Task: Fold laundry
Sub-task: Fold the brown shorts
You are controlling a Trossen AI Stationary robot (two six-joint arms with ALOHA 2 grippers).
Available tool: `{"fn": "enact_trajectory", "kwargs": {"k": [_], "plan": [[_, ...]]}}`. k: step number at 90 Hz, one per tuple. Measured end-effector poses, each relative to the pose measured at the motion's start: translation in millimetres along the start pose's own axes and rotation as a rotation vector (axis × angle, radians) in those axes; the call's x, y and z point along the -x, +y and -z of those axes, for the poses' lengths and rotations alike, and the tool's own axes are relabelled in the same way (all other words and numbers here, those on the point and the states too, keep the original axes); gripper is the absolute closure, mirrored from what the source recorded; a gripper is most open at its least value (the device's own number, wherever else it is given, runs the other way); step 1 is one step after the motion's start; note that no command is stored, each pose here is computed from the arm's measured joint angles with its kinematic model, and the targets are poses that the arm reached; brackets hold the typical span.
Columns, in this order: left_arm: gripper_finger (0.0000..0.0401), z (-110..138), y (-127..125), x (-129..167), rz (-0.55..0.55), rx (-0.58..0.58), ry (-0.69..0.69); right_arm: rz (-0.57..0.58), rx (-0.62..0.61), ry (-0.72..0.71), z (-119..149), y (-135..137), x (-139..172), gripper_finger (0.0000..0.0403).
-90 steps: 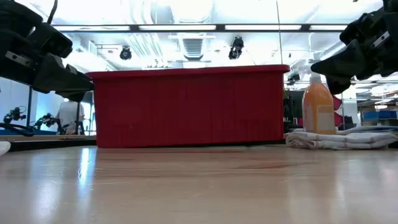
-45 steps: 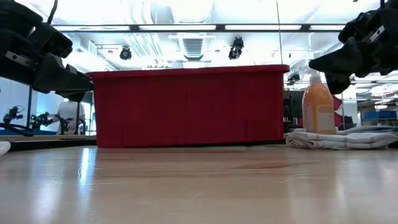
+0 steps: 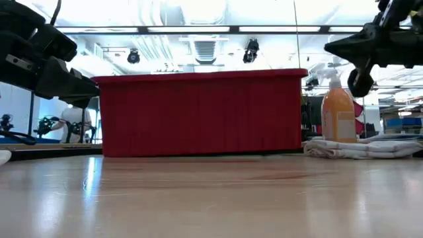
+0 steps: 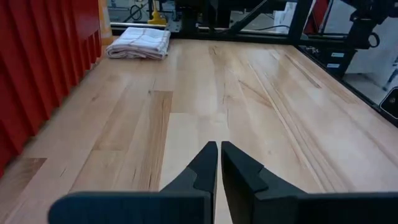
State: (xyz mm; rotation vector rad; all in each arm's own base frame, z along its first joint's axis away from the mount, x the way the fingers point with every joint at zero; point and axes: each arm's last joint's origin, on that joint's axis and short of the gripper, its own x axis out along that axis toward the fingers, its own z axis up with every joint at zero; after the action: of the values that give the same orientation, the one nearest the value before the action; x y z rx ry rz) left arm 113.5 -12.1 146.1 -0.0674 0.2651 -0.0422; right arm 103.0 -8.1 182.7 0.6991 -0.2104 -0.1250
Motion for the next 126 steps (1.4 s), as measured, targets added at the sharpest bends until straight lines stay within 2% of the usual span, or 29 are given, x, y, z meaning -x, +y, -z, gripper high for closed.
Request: {"fn": "enact_trajectory", "kwargs": {"k": [12, 23, 33, 42, 49, 58, 70, 77, 82, 91, 103, 119, 126], "plan": [[0.0397, -6, 2, 0, -0.063, 0.011, -0.066, 0.030, -0.011, -0.092, -5, 1, 0, 0.0403], [0.0397, -27, 1, 3, -0.053, 0.188, -0.295, 0.001, 0.032, -0.132, -11, 7, -4, 0.0403], [0.0397, -49, 3, 11, -0.114, 0.328, -0.560, 0.020, 0.179, -0.131, -33, 27, -17, 0.0403], [0.0397, -63, 5, 20, -0.189, 0.346, -0.739, 0.058, 0.379, -0.149, -65, 52, -38, 0.0403], [0.0397, -68, 6, 25, -0.236, 0.332, -0.807, 0.174, 0.491, -0.069, -82, 59, -60, 0.0403], [0.0397, -70, 7, 27, -0.278, 0.327, -0.849, 0.323, 0.572, 0.087, -103, 57, -90, 0.0403], [0.0397, -72, 7, 29, -0.259, 0.380, -0.879, 0.264, 0.570, 0.259, -138, 45, -137, 0.0403], [0.0397, -72, 9, 29, -0.299, 0.394, -0.881, 0.247, 0.561, 0.299, -154, 33, -165, 0.0403], [0.0397, -71, 9, 29, -0.316, 0.405, -0.883, 0.264, 0.600, 0.318, -162, 25, -184, 0.0397], [0.0397, -71, 9, 28, -0.323, 0.403, -0.877, 0.298, 0.634, 0.361, -176, 6, -222, 0.0366], [0.0397, -71, 9, 28, -0.325, 0.402, -0.876, 0.370, 0.633, 0.430, -184, -22, -272, 0.0291], [0.0397, -71, 9, 28, -0.317, 0.423, -0.879, 0.665, 0.653, 0.504, -196, -57, -317, 0.0191], [0.0397, -71, 9, 28, -0.316, 0.424, -0.878, 0.717, 0.651, 0.609, -197, -75, -327, 0.0160]]}}
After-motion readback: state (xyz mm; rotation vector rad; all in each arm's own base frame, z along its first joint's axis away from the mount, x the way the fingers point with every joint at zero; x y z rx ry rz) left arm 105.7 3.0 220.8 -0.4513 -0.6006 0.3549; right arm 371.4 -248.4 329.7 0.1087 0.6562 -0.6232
